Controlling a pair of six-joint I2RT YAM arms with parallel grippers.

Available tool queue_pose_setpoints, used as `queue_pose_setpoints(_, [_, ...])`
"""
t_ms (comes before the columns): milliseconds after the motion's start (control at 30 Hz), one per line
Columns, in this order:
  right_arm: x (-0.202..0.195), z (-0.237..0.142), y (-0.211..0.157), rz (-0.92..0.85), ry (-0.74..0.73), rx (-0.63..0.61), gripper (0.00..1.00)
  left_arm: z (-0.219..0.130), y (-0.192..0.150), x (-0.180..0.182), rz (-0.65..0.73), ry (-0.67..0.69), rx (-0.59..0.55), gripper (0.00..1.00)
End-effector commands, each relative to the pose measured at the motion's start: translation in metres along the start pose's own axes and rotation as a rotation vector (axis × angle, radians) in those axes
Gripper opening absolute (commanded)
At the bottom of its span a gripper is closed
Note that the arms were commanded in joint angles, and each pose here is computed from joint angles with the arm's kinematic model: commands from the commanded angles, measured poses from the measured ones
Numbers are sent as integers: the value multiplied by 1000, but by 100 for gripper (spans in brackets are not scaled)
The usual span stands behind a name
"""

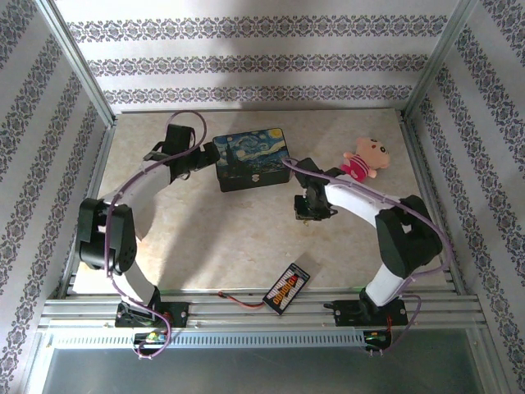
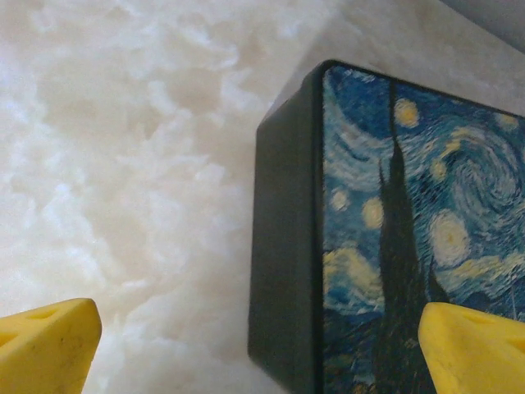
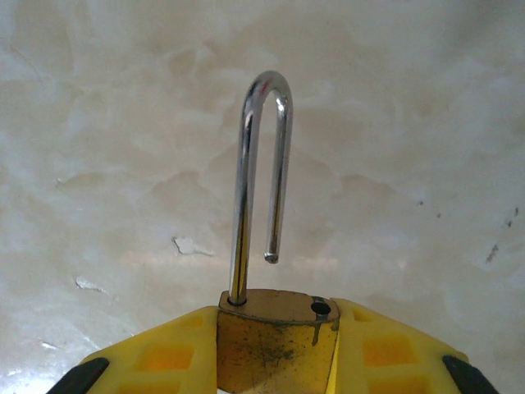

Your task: Unlock a padlock with a key

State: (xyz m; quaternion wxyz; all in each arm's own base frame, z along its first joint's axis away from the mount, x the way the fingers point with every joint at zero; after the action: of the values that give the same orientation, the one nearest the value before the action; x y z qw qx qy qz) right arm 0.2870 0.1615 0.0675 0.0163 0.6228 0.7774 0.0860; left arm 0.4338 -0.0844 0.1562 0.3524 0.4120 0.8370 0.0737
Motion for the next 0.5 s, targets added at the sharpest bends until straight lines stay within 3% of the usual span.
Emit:
queue_pose_setpoints(0, [-1, 2, 3, -48, -61, 43, 0, -14, 4, 0, -36, -39, -30, 99])
queue_pose_setpoints(300, [15, 31, 15, -108, -62, 95, 0, -30, 3, 17, -56, -22, -64, 99])
queue_pose_setpoints(467, [21, 43, 13, -117, -61, 109, 7, -28, 2, 23, -67, -12, -60, 99])
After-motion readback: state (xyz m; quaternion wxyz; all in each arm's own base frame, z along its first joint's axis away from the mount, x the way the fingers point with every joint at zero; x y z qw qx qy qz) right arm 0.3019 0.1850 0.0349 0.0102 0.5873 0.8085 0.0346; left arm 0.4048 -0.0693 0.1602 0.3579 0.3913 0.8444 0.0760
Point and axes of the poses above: each hand's point on the last joint's axis, 136 mm out from that joint toward the fingers, its own z axis out along the fingers, its own x axis along the line the jaws close on, y = z × x, the point moved 2 cm from there along -z, back along the fingers, and after that the axes turned 15 degrees about -z, right-handed, at the moved point
